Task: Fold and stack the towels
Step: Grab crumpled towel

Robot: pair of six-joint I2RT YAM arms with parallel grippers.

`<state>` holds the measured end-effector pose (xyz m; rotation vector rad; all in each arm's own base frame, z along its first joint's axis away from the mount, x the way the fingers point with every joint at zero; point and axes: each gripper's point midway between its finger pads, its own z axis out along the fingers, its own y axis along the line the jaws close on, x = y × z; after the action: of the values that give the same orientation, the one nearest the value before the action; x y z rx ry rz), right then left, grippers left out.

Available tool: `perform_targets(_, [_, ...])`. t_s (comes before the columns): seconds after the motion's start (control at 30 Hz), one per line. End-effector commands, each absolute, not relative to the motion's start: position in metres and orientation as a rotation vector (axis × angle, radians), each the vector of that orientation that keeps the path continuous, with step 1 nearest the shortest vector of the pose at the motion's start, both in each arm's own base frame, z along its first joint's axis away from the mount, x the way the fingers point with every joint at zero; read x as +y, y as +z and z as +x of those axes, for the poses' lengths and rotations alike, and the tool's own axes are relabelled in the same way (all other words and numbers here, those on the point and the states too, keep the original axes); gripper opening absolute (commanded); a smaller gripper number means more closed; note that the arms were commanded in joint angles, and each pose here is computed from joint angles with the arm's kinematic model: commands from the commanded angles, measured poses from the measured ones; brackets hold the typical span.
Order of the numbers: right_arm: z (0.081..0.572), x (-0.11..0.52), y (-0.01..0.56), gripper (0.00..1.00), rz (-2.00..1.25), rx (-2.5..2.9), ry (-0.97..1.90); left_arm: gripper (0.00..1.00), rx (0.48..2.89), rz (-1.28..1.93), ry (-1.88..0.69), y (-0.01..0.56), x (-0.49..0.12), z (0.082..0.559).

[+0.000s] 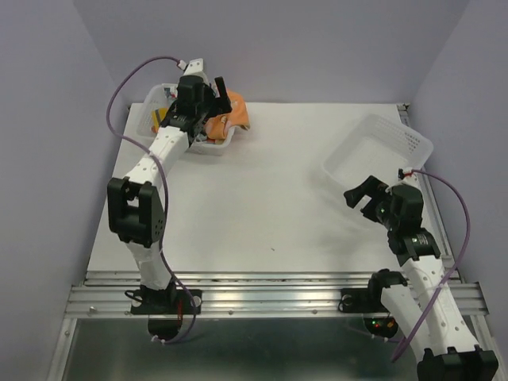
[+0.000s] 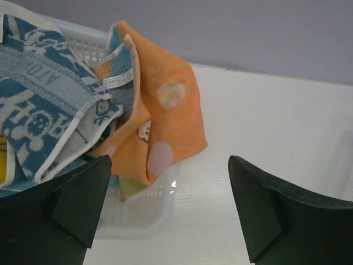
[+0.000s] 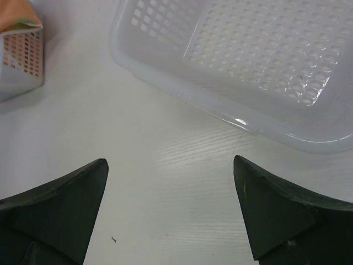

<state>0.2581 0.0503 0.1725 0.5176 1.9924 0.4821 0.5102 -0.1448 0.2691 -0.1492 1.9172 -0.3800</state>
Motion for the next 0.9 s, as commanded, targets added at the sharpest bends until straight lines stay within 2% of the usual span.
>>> perform_targets(0.0, [0.265,0.056,0.181,1.0,0.458,1.937,0.521,0.99,2.01,-0.048,-0.241,0.257,-0.132,0.545])
perform_targets(0.03, [0.265,0.056,0.182,1.0,0.456,1.93,0.523,0.99,2.006,-0.028,-0.234,0.256,-0.135,0.568])
perform_targets(0.2, [0.264,0.055,0.184,1.0,0.451,1.911,0.523,0.98,2.045,0.06,-0.258,0.239,-0.152,0.612])
perform_targets(0.53, [0.264,0.06,0.181,1.0,0.429,1.931,0.546,0.87,2.06,-0.008,-0.088,0.198,-0.128,0.638])
perform_targets(0.87, [0.266,0.064,0.174,1.0,0.419,1.962,0.559,0.76,2.03,0.002,-0.091,0.176,-0.132,0.662])
